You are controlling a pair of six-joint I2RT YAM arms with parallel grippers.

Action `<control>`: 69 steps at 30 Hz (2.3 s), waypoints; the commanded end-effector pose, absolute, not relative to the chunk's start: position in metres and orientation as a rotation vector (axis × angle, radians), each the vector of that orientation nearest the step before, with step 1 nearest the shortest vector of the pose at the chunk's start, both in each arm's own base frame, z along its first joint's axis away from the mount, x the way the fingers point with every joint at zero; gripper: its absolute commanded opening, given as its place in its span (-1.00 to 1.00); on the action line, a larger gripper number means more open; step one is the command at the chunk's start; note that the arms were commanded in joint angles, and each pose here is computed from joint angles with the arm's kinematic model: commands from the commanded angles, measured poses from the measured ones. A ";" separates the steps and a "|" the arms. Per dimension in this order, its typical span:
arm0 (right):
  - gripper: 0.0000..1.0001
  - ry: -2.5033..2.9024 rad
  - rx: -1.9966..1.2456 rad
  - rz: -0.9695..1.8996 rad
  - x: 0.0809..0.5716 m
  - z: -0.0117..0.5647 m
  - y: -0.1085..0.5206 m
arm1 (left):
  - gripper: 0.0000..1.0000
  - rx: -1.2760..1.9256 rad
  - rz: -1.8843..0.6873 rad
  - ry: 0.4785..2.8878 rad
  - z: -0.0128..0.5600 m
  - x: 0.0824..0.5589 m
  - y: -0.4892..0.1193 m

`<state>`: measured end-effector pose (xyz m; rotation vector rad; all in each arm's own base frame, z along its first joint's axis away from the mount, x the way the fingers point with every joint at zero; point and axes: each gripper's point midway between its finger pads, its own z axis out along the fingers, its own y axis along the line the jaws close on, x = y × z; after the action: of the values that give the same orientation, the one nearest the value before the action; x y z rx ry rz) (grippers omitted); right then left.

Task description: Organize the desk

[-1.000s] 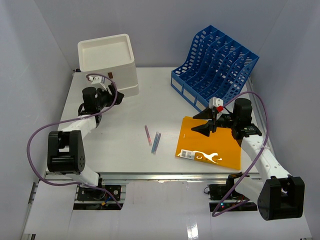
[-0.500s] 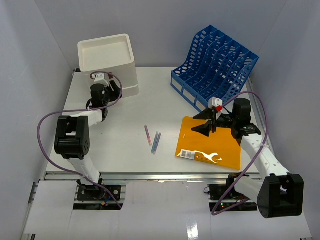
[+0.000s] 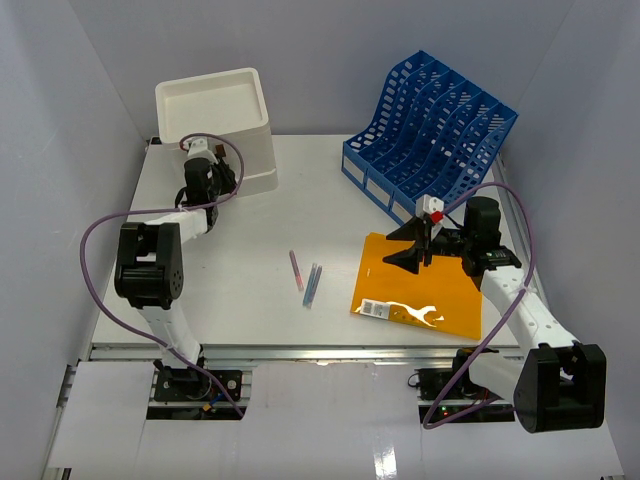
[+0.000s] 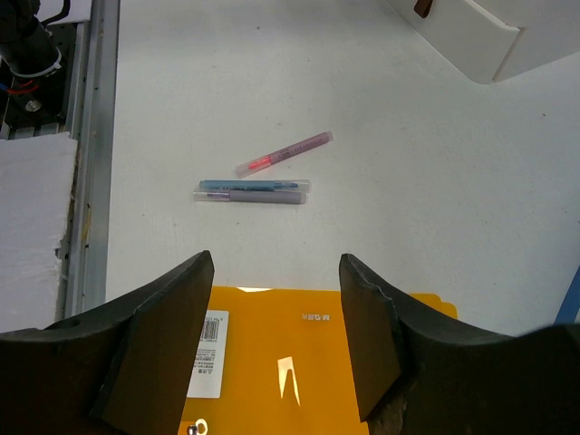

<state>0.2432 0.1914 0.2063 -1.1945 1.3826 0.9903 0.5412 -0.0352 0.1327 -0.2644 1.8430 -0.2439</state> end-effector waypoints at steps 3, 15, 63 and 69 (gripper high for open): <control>0.28 1.369 -1.205 0.975 0.246 0.213 0.191 | -0.67 -0.316 -0.220 1.771 0.162 0.543 -0.024; 0.28 1.354 -1.211 0.962 0.244 0.217 0.190 | -1.00 -0.262 -0.302 1.740 0.184 0.474 -0.036; 0.54 1.695 -1.067 0.778 0.301 0.173 0.144 | 0.78 -0.223 -0.951 2.097 0.150 0.251 -0.159; 0.57 1.807 -0.991 0.697 0.317 0.159 0.128 | 0.77 -0.231 -0.864 2.171 0.128 0.257 -0.174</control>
<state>0.2998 0.1415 0.1565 -1.0494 1.7420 0.7784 0.2480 -0.1695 0.1397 -0.1916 2.1401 -0.9518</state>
